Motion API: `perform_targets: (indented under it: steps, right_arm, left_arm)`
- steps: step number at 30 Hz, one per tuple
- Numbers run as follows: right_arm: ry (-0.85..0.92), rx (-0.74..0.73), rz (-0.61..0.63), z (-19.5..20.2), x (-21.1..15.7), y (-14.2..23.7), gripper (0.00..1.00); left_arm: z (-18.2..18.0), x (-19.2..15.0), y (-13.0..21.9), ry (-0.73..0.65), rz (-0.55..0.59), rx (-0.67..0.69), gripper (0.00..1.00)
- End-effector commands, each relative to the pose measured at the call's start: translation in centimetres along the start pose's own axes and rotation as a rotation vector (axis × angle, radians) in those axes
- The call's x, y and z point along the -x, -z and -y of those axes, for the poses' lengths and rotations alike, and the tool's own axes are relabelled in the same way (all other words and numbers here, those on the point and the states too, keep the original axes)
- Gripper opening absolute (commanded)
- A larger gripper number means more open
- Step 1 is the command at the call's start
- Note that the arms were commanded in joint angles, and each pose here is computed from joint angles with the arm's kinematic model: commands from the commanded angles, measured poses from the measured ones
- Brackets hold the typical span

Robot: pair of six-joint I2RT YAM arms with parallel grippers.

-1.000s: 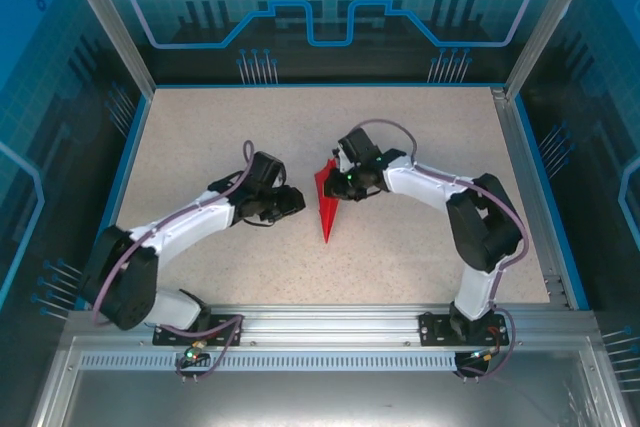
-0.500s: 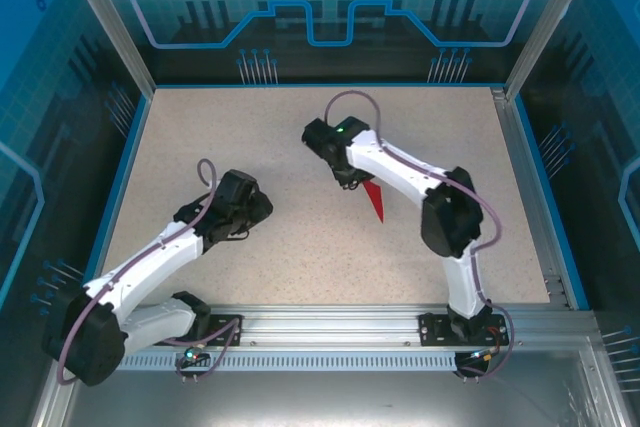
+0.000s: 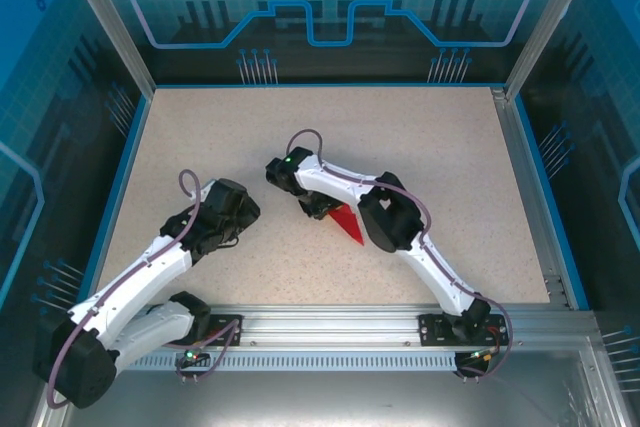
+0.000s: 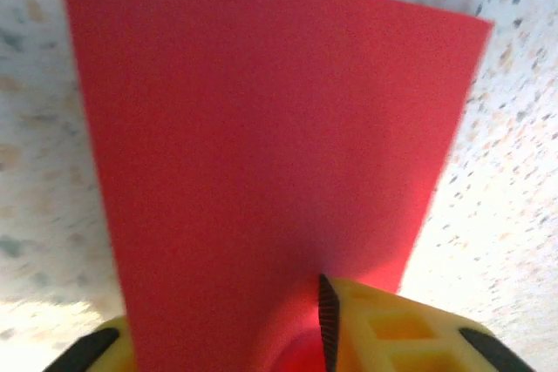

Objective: Fold a paper plane with a square sheet of paper (pick it up from the middle)
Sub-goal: Turn over the paper at the center of the table.

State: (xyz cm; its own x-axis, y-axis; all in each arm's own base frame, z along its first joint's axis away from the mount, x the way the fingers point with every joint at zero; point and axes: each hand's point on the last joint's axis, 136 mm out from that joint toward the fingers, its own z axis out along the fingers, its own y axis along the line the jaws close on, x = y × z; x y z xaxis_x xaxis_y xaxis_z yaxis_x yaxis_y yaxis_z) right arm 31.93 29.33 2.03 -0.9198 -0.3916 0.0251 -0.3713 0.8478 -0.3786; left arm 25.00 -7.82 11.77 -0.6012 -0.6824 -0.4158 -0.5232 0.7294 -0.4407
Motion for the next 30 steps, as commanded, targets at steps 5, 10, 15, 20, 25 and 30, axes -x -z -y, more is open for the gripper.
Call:
perform_targets:
  steps: [5, 10, 15, 20, 25, 30]
  right_arm:
    - [-0.094, 0.613, 0.21, -3.6, 1.4, 9.1, 0.66]
    - [-0.163, 0.867, 0.307, -0.9, 1.0, 11.5, 0.74]
    - [-0.206, 1.003, 0.293, 1.1, 0.3, 9.8, 0.52]
    - [-0.198, 1.081, 0.253, 0.9, 0.3, 7.7, 0.32]
    - [-0.264, 1.07, 0.195, 1.0, 1.7, 3.9, 0.28]
    - [-0.37, 1.023, 0.142, 1.3, 2.3, 0.0, 0.26]
  left_arm:
    - [-0.7, 0.2, 0.0, 0.005, 0.009, 0.028, 0.62]
    - [-0.9, -0.2, -0.4, 0.009, -0.007, 0.03, 0.63]
    - [-0.1, -0.6, -0.9, 0.0, -0.038, 0.007, 0.65]
    - [2.0, -1.4, -1.9, -0.046, -0.108, -0.042, 0.66]
    - [4.1, -2.9, -3.3, -0.08, -0.216, -0.079, 0.66]
    - [5.1, -4.2, -4.5, -0.095, -0.299, -0.087, 0.65]
